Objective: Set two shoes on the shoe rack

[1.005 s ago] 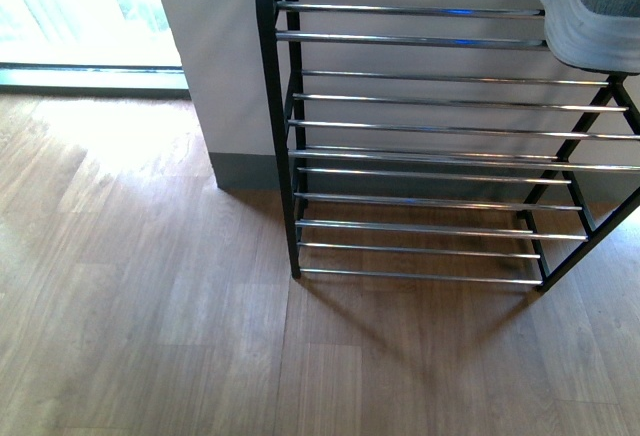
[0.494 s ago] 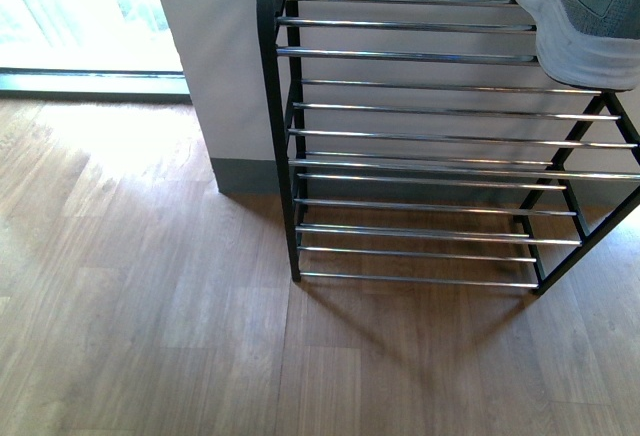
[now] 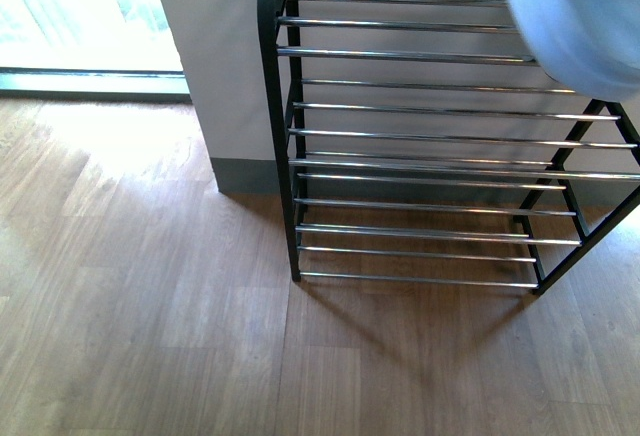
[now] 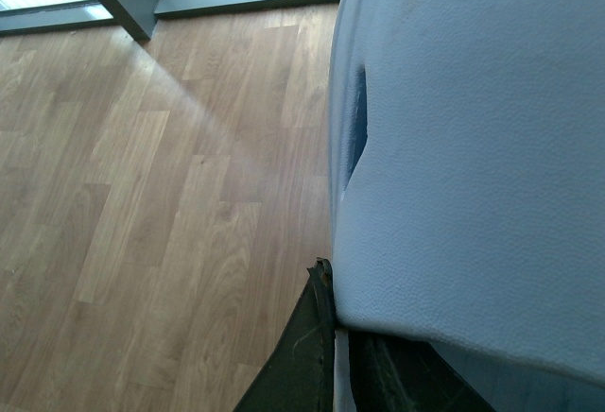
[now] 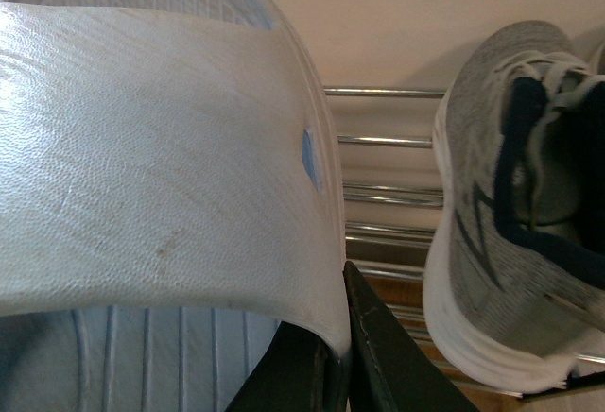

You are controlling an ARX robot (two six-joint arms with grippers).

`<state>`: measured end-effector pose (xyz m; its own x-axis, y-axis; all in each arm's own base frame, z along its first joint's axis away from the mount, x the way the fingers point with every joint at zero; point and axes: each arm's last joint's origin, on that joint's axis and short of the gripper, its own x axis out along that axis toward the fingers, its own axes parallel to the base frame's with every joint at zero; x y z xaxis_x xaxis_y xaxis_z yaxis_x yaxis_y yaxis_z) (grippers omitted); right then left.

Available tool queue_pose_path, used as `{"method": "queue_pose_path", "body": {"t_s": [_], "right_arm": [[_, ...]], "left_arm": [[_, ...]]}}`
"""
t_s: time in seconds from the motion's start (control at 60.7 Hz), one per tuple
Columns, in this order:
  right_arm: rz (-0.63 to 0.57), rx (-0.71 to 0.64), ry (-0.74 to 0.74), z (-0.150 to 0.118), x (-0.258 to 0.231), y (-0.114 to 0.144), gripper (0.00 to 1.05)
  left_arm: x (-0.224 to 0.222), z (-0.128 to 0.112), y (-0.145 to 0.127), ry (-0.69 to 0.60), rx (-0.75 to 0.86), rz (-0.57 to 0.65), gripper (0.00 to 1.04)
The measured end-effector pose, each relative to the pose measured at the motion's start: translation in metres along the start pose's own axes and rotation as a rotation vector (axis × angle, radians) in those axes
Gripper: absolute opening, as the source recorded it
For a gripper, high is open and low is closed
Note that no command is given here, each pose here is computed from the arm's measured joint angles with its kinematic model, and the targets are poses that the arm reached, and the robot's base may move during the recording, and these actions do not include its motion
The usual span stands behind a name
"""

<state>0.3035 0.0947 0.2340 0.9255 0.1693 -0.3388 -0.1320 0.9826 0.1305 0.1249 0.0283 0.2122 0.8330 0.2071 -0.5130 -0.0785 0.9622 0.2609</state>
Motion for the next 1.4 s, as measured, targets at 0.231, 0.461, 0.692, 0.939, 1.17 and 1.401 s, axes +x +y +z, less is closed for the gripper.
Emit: {"method": "queue_pose_path", "body": {"t_s": [0.231, 0.461, 0.692, 0.939, 1.17, 1.401], "right_arm": [[-0.1, -0.015, 0.077, 0.006, 0.06, 0.017, 0.01], [-0.264, -0.108, 0.116, 0.005, 0.123, 0.01, 0.01], [-0.386, -0.177, 0.173, 0.002, 0.157, -0.008, 0.01], [-0.423, -0.198, 0.184, 0.004, 0.176, -0.015, 0.01], [-0.402, -0.213, 0.17, 0.007, 0.178, -0.017, 0.3], [-0.314, -0.195, 0.112, 0.014, 0.152, -0.016, 0.65]], "left_arm": [[0.0, 0.0, 0.0, 0.0, 0.0, 0.0, 0.02], [0.0, 0.0, 0.0, 0.0, 0.0, 0.0, 0.02], [0.0, 0.0, 0.0, 0.0, 0.0, 0.0, 0.02], [0.0, 0.0, 0.0, 0.0, 0.0, 0.0, 0.02], [0.0, 0.0, 0.0, 0.0, 0.0, 0.0, 0.02], [0.0, 0.0, 0.0, 0.0, 0.0, 0.0, 0.02]]}}
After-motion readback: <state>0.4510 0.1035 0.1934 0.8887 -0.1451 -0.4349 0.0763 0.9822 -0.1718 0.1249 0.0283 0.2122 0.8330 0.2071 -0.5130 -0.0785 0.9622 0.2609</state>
